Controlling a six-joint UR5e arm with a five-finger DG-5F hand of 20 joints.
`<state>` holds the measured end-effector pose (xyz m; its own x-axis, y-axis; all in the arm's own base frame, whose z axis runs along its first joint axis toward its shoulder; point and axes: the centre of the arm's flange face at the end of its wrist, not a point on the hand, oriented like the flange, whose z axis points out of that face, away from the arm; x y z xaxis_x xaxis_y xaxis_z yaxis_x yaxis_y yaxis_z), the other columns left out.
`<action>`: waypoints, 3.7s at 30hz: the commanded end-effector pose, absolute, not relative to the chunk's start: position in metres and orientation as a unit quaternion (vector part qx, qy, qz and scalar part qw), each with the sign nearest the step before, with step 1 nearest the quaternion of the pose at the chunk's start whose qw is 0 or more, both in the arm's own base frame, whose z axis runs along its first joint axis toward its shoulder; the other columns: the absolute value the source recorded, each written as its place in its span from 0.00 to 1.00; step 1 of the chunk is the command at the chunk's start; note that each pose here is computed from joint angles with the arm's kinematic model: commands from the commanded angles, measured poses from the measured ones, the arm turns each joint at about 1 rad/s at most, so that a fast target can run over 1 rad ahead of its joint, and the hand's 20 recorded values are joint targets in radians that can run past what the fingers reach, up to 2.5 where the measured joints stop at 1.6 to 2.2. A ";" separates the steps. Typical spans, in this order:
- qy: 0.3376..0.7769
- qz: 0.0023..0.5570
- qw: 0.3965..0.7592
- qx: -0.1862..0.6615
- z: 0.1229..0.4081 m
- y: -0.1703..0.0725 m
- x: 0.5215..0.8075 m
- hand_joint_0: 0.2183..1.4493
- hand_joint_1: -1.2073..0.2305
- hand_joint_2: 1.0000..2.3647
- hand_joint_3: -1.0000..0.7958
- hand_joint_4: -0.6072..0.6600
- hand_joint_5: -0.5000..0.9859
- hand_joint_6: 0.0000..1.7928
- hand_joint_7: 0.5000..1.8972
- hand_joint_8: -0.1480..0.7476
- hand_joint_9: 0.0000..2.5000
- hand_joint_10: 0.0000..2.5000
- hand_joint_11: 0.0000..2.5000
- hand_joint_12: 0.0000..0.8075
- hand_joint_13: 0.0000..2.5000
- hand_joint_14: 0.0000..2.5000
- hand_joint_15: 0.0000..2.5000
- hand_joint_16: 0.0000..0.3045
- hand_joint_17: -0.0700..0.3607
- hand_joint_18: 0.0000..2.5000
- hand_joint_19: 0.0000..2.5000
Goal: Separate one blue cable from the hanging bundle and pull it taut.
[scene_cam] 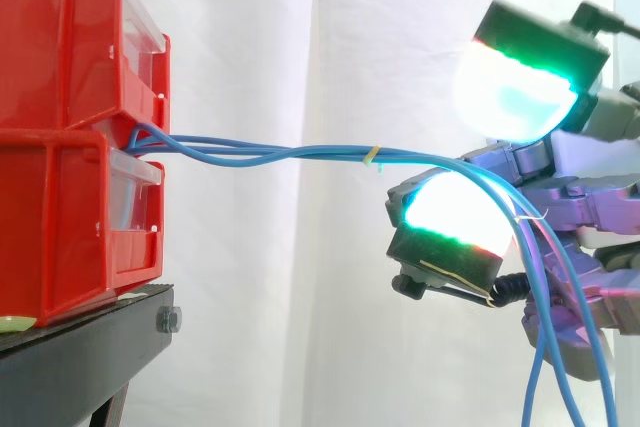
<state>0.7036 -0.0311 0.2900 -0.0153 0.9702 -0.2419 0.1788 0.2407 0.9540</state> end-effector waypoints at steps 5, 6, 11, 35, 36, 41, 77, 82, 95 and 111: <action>0.598 0.387 0.512 0.481 0.290 -0.031 0.704 0.33 0.39 0.00 0.28 0.45 0.44 0.28 0.59 0.26 0.84 0.01 0.24 0.32 0.58 0.01 0.30 0.13 0.37 0.39 0.34; 0.598 0.387 0.512 0.481 0.290 -0.031 0.704 0.34 0.37 0.00 0.28 0.45 0.44 0.28 0.59 0.26 0.84 0.01 0.24 0.32 0.58 0.01 0.30 0.13 0.36 0.39 0.34; 0.598 0.387 0.511 0.481 0.290 -0.031 0.703 0.43 0.31 0.00 0.28 0.44 0.44 0.28 0.58 0.26 0.85 0.01 0.24 0.32 0.58 0.01 0.30 0.12 0.36 0.40 0.33; 0.600 0.386 0.508 0.482 0.290 -0.035 0.702 0.15 0.52 0.00 0.28 0.50 0.44 0.28 0.62 0.30 0.85 0.01 0.21 0.37 0.60 0.01 0.27 0.19 0.46 0.44 0.29; 0.600 0.386 0.508 0.482 0.290 -0.035 0.702 0.15 0.63 0.00 0.28 0.50 0.44 0.28 0.62 0.30 0.85 0.01 0.21 0.37 0.60 0.01 0.27 0.19 0.46 0.43 0.29; 0.602 0.384 0.506 0.483 0.289 -0.035 0.702 0.23 0.69 0.00 0.28 0.47 0.44 0.28 0.61 0.27 0.84 0.01 0.22 0.33 0.58 0.01 0.29 0.15 0.41 0.39 0.33; 0.602 0.384 0.506 0.483 0.289 -0.035 0.702 0.15 0.40 0.00 0.28 0.50 0.44 0.28 0.61 0.31 0.85 0.01 0.22 0.37 0.60 0.01 0.27 0.18 0.45 0.43 0.29; 0.603 0.384 0.506 0.484 0.288 -0.035 0.701 0.17 0.58 0.00 0.28 0.51 0.44 0.28 0.64 0.32 0.84 0.01 0.21 0.38 0.59 0.01 0.28 0.18 0.46 0.41 0.31; 0.602 0.384 0.506 0.483 0.289 -0.035 0.702 0.43 0.37 0.01 0.38 0.45 0.44 0.28 0.61 0.27 0.84 0.01 0.25 0.32 0.57 0.01 0.30 0.13 0.36 0.37 0.35; 0.602 0.385 0.506 0.483 0.290 -0.034 0.701 0.43 0.16 0.01 0.37 0.41 0.44 0.28 0.60 0.30 0.82 0.01 0.26 0.32 0.56 0.01 0.30 0.12 0.36 0.37 0.33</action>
<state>0.7013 -0.0346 0.2895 -0.0214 0.9710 -0.2382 0.1932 0.2378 0.9519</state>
